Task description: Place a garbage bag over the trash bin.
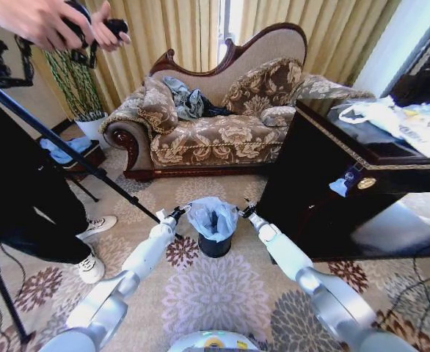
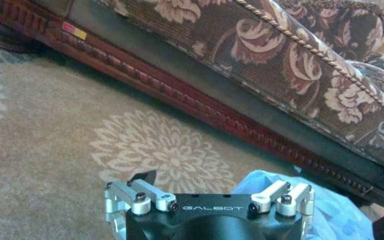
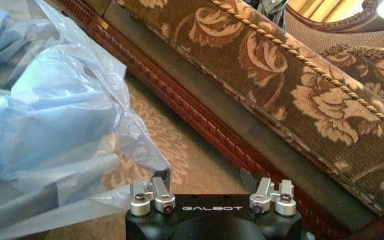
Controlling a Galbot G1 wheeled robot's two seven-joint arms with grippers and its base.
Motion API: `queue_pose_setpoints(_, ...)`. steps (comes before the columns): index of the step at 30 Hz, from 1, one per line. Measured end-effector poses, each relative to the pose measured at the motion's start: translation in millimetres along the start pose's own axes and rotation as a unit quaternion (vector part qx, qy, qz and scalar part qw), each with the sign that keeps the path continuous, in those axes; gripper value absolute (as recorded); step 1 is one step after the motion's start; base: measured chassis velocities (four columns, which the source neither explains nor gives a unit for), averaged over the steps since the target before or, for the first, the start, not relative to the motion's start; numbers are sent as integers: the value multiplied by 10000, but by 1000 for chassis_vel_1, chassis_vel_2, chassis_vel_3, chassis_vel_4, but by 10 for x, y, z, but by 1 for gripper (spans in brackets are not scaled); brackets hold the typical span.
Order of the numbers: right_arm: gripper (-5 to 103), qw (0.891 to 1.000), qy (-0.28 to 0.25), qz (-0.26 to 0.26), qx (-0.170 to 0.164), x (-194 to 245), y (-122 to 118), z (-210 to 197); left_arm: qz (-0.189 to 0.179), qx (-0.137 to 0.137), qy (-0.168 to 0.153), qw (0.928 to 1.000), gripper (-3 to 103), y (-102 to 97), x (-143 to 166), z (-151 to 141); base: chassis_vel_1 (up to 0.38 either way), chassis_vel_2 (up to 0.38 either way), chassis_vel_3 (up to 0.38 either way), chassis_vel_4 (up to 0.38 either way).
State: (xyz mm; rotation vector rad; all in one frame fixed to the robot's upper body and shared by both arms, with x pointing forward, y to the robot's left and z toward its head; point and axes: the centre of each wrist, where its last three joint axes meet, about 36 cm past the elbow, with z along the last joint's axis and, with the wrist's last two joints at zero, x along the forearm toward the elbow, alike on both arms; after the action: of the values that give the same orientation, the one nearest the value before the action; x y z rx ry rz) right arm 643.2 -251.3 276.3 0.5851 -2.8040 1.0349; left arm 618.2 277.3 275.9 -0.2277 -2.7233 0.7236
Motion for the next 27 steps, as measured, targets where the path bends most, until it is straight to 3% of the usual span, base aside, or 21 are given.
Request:
queue_pose_setpoints(18, 70, 9990, 272, -352, 109, 216, -6, 291, 9, -117, 204, 9997, 100, 34, -13, 185, 0, 0, 0, 0)
queue_pose_setpoints(27, 70, 9993, 82, -354, -108, 100, 107, 190, -86, -76, 167, 9998, 100, 118, -6, 147, 0, 0, 0, 0)
